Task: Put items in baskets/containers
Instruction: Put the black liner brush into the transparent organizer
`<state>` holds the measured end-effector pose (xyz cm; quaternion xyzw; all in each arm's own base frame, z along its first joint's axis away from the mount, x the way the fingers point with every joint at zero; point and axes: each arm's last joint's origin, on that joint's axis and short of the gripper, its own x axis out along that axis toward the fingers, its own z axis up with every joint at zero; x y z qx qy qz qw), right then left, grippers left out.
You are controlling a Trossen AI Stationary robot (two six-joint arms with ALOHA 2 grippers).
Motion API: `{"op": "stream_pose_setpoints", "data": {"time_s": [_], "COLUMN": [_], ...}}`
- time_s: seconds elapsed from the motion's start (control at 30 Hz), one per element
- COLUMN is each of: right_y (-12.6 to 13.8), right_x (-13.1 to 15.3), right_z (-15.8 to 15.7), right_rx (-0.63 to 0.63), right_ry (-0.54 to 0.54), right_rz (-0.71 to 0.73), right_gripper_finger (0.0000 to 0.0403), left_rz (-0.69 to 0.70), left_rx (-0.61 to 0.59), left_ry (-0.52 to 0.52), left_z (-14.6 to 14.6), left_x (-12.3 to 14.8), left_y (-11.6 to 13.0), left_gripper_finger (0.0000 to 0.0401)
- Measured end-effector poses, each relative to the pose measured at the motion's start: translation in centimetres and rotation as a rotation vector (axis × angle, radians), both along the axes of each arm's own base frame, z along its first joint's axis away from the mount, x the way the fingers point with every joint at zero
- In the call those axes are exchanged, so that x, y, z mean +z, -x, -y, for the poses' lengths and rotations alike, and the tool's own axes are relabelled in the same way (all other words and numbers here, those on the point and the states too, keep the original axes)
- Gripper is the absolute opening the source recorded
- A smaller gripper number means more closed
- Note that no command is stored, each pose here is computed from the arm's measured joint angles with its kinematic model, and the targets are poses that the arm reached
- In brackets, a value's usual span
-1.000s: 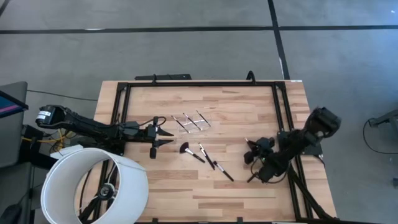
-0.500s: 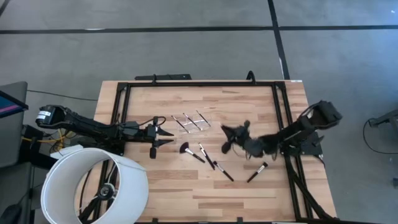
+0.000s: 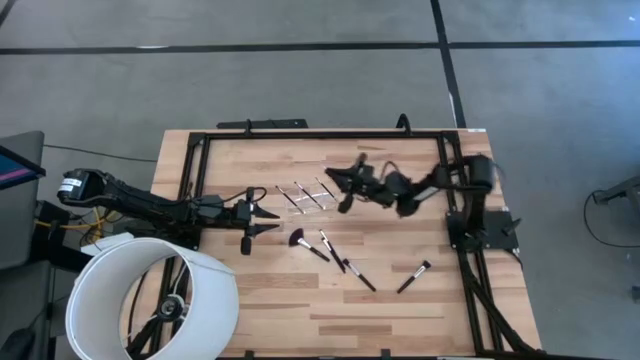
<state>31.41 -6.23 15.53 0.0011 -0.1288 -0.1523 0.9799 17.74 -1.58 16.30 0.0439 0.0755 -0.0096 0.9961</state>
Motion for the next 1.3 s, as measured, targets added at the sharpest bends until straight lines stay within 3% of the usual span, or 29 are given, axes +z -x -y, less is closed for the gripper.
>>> {"op": "stream_pose_setpoints", "data": {"time_s": [0.13,0.3,0.5,0.67,1.07,1.3], "right_y": [-3.1,-5.0,-5.0,-5.4,-5.6,-5.7], "right_x": [-1.2,-2.6,-3.7,-4.7,-5.5,-5.5], "right_z": [1.7,3.3,4.0,3.1,2.1,2.0], "right_rx": [0.064,0.105,0.114,0.142,0.032,0.041], "right_ry": [-0.01,-0.032,-0.108,-0.125,-0.029,-0.025], "right_rz": [-0.001,0.013,-0.014,-0.121,-0.229,-0.229], "right_gripper_finger": [0.0004,0.0005,0.0005,0.0004,0.0009,0.0045], "left_rz": [-0.003,-0.011,-0.043,-0.05,-0.05,-0.05], "left_rx": [0.0,-0.001,-0.012,-0.012,-0.012,-0.012], "left_ry": [0.001,0.003,0.009,0.008,0.008,0.008], "left_z": [0.0,0.0,0.1,0.1,0.1,0.1], "left_x": [0.0,-0.1,-0.4,-0.5,-0.5,-0.5], "left_y": [0.0,0.0,0.1,0.1,0.1,0.1], "left_gripper_finger": [0.0104,0.0104,0.0104,0.0104,0.0104,0.0104]}}
